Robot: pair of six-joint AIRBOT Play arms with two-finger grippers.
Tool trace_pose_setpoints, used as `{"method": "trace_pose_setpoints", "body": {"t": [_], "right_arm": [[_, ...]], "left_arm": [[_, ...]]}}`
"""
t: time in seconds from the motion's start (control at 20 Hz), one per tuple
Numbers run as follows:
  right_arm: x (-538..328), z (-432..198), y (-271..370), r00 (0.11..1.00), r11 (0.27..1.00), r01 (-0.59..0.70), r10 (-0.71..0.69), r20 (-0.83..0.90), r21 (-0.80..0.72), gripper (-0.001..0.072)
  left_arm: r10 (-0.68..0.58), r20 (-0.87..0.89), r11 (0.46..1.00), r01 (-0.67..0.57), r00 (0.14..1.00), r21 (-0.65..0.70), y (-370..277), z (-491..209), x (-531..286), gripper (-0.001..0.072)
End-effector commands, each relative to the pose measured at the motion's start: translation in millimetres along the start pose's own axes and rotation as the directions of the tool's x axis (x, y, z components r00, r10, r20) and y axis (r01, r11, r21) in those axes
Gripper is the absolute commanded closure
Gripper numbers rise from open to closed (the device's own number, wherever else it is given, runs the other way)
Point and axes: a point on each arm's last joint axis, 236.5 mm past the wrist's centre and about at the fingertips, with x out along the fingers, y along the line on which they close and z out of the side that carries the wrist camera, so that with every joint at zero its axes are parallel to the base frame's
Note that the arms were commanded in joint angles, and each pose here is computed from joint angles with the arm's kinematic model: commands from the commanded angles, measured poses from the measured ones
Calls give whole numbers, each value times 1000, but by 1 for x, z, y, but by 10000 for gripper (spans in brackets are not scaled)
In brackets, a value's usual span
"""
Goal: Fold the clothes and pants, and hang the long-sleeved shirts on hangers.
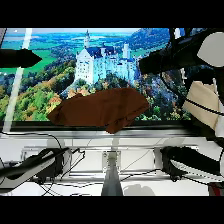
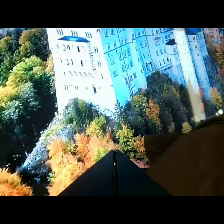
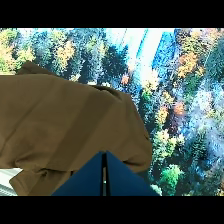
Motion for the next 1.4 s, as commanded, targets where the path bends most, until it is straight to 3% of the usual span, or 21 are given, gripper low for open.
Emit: {"method": "trace_pose_setpoints", "body": {"t": [0.0,0.5,0.7,0.85,0.95,1.05,1.15,1.25,1.35], "right_arm": [[0,0,0,1000,1000,-1,1,1,-1,701],[-1,3,1,1000,1000,-5,5,14,-1,701],[-4,42,9,984,999,-34,38,176,-25,701],[-4,38,-29,981,977,135,-109,159,-164,700],[-5,24,-84,959,949,280,-270,85,-143,700],[3,-1,-138,936,932,345,-350,-30,-110,701],[27,-37,-173,943,954,299,-297,-149,-9,702],[64,-82,-173,967,988,123,-97,-235,96,702],[98,-131,-153,950,968,-70,139,-280,242,701]], "left_arm": [[1,0,1000,-1,1000,0,0,0,0,688],[1,0,1000,-1,1000,0,0,0,0,688],[1,0,1000,-1,1000,0,0,0,0,688],[4,8,1000,-4,1000,0,1,2,0,688],[-10,13,1000,10,1000,-5,-2,3,0,688],[-19,17,1000,19,1000,-8,-4,4,0,688],[-19,16,1000,19,1000,-8,-4,4,0,688],[3,0,1000,-3,1000,0,1,0,0,689],[52,-21,999,-52,998,16,13,-5,-1,689]]}}
